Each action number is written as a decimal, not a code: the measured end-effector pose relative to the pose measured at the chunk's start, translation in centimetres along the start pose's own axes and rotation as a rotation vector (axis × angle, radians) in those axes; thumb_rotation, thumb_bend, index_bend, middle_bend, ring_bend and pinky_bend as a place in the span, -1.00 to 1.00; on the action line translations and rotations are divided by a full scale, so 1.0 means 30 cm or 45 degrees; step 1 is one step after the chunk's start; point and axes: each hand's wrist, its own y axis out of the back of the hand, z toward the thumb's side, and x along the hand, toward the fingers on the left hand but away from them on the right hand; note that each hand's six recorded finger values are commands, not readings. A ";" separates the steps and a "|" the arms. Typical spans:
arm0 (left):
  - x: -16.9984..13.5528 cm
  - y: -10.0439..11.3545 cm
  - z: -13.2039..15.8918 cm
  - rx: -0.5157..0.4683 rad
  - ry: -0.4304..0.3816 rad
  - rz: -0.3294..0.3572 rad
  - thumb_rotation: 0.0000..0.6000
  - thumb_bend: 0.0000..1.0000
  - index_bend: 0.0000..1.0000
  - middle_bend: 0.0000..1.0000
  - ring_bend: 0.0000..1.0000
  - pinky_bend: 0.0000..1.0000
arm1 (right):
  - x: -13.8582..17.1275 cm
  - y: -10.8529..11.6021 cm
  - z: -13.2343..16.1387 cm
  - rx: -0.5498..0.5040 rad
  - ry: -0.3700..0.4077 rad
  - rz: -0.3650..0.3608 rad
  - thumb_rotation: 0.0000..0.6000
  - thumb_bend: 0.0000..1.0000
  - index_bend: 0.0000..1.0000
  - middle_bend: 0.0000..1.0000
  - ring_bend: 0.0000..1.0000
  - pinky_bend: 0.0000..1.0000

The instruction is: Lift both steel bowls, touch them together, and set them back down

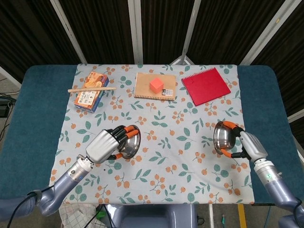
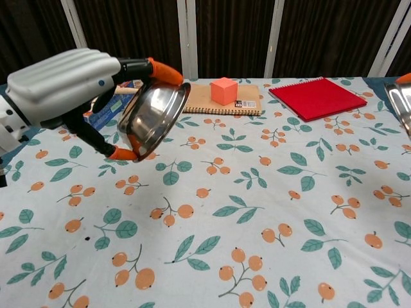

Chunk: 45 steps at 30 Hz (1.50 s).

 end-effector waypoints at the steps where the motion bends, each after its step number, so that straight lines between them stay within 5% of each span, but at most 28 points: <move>1: -0.001 -0.013 -0.004 0.006 0.010 -0.026 1.00 -0.04 -0.13 0.08 -0.10 0.36 | -0.005 -0.022 -0.017 0.089 -0.011 -0.020 1.00 -0.11 0.37 0.07 0.04 0.48; 10: 0.002 -0.144 -0.001 0.068 0.060 -0.209 1.00 -0.06 -0.15 0.04 -0.13 0.30 | -0.016 -0.236 -0.106 0.418 -0.093 0.007 1.00 -0.11 0.37 0.02 0.04 0.42; 14: 0.005 -0.183 0.014 0.075 0.053 -0.240 1.00 -0.12 -0.18 0.00 -0.13 0.24 | -0.014 -0.299 -0.116 0.535 -0.081 0.029 1.00 -0.11 0.22 -0.04 0.02 0.40; 17: 0.005 -0.202 0.016 0.090 0.054 -0.258 1.00 -0.23 -0.21 -0.04 -0.16 0.20 | -0.006 -0.337 -0.113 0.550 -0.070 0.030 1.00 -0.11 -0.03 -0.13 -0.02 0.38; 21: 0.007 -0.231 0.024 0.110 0.058 -0.280 1.00 -0.45 -0.46 -0.22 -0.27 0.13 | 0.001 -0.343 -0.096 0.522 -0.062 0.028 1.00 -0.11 -0.79 -0.46 -0.25 0.25; 23: 0.006 -0.242 0.026 0.120 0.062 -0.289 1.00 -0.56 -0.64 -0.37 -0.36 0.09 | 0.008 -0.345 -0.088 0.510 -0.057 0.037 1.00 -0.11 -0.98 -0.65 -0.41 0.15; 27: -0.002 -0.261 0.019 0.140 0.087 -0.325 0.61 -0.72 -0.96 -0.67 -0.53 0.09 | 0.024 -0.353 -0.075 0.491 -0.052 0.073 1.00 -0.11 -1.00 -0.96 -0.69 -0.02; 30: -0.006 -0.268 0.014 0.153 0.117 -0.357 0.33 -0.76 -1.00 -0.77 -0.61 0.08 | 0.034 -0.355 -0.062 0.461 -0.045 0.095 1.00 -0.11 -1.00 -1.00 -0.80 -0.07; 39: -0.012 -0.245 0.035 0.130 0.159 -0.401 0.03 -0.82 -1.00 -0.93 -0.79 -0.40 | 0.079 -0.370 -0.003 0.295 -0.021 0.193 1.00 -0.12 -1.00 -1.00 -1.00 -0.30; 45: -0.027 -0.163 0.046 0.068 0.150 -0.324 -0.04 -0.82 -1.00 -0.93 -0.82 -0.51 | 0.120 -0.339 0.053 0.239 0.030 0.216 1.00 -0.11 -1.00 -1.00 -1.00 -0.37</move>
